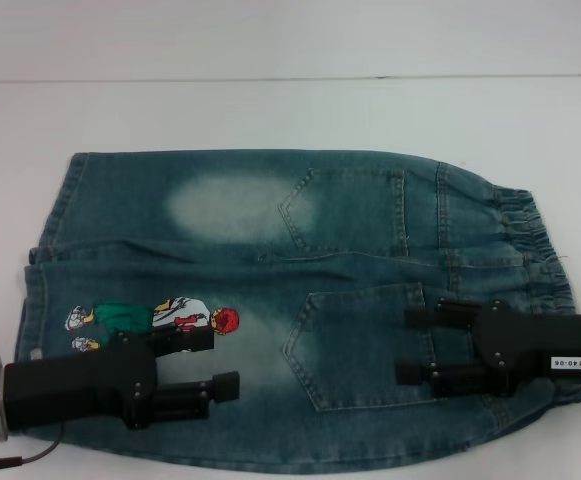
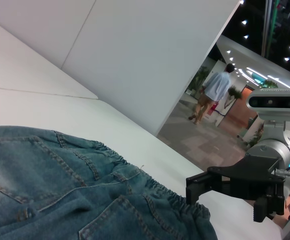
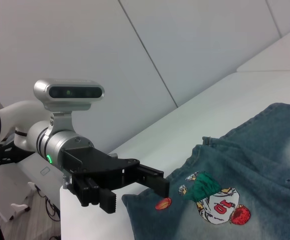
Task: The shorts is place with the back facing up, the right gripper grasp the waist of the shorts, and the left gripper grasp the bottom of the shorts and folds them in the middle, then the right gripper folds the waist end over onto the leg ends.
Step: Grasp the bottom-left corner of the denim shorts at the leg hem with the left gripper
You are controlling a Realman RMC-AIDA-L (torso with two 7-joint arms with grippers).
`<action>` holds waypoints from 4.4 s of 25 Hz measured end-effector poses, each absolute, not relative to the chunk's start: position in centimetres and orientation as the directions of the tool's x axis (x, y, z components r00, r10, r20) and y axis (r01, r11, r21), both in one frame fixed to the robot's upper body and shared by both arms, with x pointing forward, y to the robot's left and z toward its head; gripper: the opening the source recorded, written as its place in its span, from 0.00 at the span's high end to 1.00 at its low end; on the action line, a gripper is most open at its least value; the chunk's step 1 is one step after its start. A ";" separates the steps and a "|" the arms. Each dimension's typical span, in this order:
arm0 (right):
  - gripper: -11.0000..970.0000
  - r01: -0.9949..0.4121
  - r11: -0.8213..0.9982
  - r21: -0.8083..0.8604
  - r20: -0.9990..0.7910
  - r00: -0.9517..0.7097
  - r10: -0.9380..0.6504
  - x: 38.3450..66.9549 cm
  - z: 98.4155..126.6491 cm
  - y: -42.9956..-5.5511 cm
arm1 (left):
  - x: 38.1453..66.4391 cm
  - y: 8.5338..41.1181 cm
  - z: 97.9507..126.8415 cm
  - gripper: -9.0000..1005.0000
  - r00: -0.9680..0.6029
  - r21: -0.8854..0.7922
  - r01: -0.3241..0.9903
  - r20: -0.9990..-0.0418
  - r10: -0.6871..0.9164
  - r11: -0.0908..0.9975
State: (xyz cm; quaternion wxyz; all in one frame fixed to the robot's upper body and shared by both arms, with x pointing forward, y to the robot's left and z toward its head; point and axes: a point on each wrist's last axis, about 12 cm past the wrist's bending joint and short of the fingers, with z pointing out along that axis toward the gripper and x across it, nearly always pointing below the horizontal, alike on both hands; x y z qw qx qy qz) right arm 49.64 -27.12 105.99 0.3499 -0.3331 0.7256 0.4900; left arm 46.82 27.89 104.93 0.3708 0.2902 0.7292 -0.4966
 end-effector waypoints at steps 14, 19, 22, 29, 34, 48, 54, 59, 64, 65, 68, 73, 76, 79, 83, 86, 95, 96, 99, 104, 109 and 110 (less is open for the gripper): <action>0.02 -0.832 0.291 0.472 -0.840 -0.525 -0.140 49.8 106.0 -26.7 | 46.6 28.2 104.9 0.13 -0.560 -0.509 0.787 -0.827 0.057 0.348; 0.03 -0.829 0.296 0.474 -0.840 -0.527 -0.133 49.6 105.9 -26.8 | 46.8 28.6 104.9 0.13 -0.564 -0.506 0.782 -0.823 0.066 0.363; 0.03 -0.826 0.299 0.477 -0.839 -0.530 -0.126 49.5 105.9 -26.9 | 47.2 29.6 105.4 0.13 -0.574 -0.504 0.768 -0.815 0.075 0.394; 0.03 -0.823 0.300 0.483 -0.838 -0.534 -0.117 49.3 105.8 -27.0 | 48.3 33.4 107.0 0.13 -0.616 -0.500 0.691 -0.785 0.063 0.522; 0.03 -0.820 0.301 0.487 -0.836 -0.537 -0.112 49.3 105.8 -27.0 | 48.1 35.0 107.4 0.13 -0.661 -0.494 0.655 -0.742 0.116 0.572; 0.03 -0.825 0.305 0.476 -0.844 -0.526 -0.105 49.9 106.1 -26.8 | 47.3 38.0 108.5 0.13 -0.759 -0.474 0.584 -0.606 0.238 0.659; 0.03 -0.824 0.312 0.473 -0.845 -0.524 -0.103 50.0 106.2 -26.8 | 47.2 38.9 109.0 0.13 -0.777 -0.464 0.563 -0.580 0.246 0.684; 0.03 -0.826 0.315 0.468 -0.849 -0.519 -0.101 50.1 106.2 -26.8 | 46.8 39.4 108.9 0.13 -0.796 -0.462 0.540 -0.553 0.247 0.703; 0.03 -0.827 0.319 0.463 -0.852 -0.515 -0.097 50.2 106.3 -26.9 | 45.9 40.1 109.1 0.13 -0.822 -0.468 0.507 -0.515 0.243 0.724; 0.03 -0.827 0.320 0.462 -0.852 -0.514 -0.096 50.3 106.3 -27.0 | 45.8 40.2 109.3 0.13 -0.826 -0.471 0.502 -0.510 0.240 0.725; 0.03 -0.828 0.323 0.458 -0.855 -0.510 -0.096 50.3 106.4 -27.0 | 45.3 40.6 109.9 0.13 -0.834 -0.473 0.489 -0.499 0.234 0.733; 0.03 -0.829 0.324 0.455 -0.857 -0.507 -0.094 50.3 106.4 -27.0 | 45.0 40.4 109.9 0.13 -0.841 -0.485 0.481 -0.491 0.228 0.730; 0.03 -0.829 0.325 0.456 -0.856 -0.508 -0.094 50.3 106.4 -27.0 | 44.9 40.0 109.5 0.13 -0.843 -0.493 0.480 -0.487 0.227 0.725; 0.03 -0.828 0.325 0.457 -0.856 -0.509 -0.093 50.2 106.3 -27.1 | 44.9 39.6 109.3 0.13 -0.843 -0.497 0.483 -0.487 0.229 0.721; 0.03 -0.827 0.323 0.459 -0.855 -0.510 -0.092 50.1 106.3 -27.1 | 45.0 39.2 108.9 0.13 -0.842 -0.497 0.483 -0.488 0.228 0.721; 0.03 -0.827 0.323 0.461 -0.855 -0.511 -0.090 50.0 106.3 -27.1 | 45.1 39.1 108.6 0.13 -0.842 -0.495 0.482 -0.489 0.227 0.723; 0.03 -0.827 0.319 0.463 -0.854 -0.512 -0.088 49.9 106.3 -27.2 | 45.4 39.0 108.0 0.13 -0.840 -0.478 0.474 -0.498 0.217 0.739; 0.03 -0.827 0.318 0.463 -0.854 -0.512 -0.088 49.9 106.3 -27.2 | 45.4 39.0 108.0 0.13 -0.839 -0.475 0.474 -0.499 0.216 0.742; 0.03 -0.827 0.317 0.464 -0.855 -0.512 -0.085 49.9 106.3 -27.2 | 45.5 38.9 107.9 0.13 -0.838 -0.463 0.471 -0.502 0.216 0.751; 0.03 -0.826 0.320 0.464 -0.857 -0.510 -0.073 49.9 106.5 -27.4 | 45.6 39.3 108.3 0.14 -0.832 -0.440 0.471 -0.508 0.221 0.765; 0.03 -0.825 0.321 0.465 -0.858 -0.509 -0.069 49.9 106.5 -27.4 | 45.2 39.7 109.0 0.14 -0.833 -0.437 0.474 -0.505 0.227 0.764; 0.03 -0.825 0.321 0.465 -0.858 -0.510 -0.068 49.9 106.5 -27.4 | 45.1 39.7 109.1 0.14 -0.833 -0.437 0.474 -0.504 0.228 0.765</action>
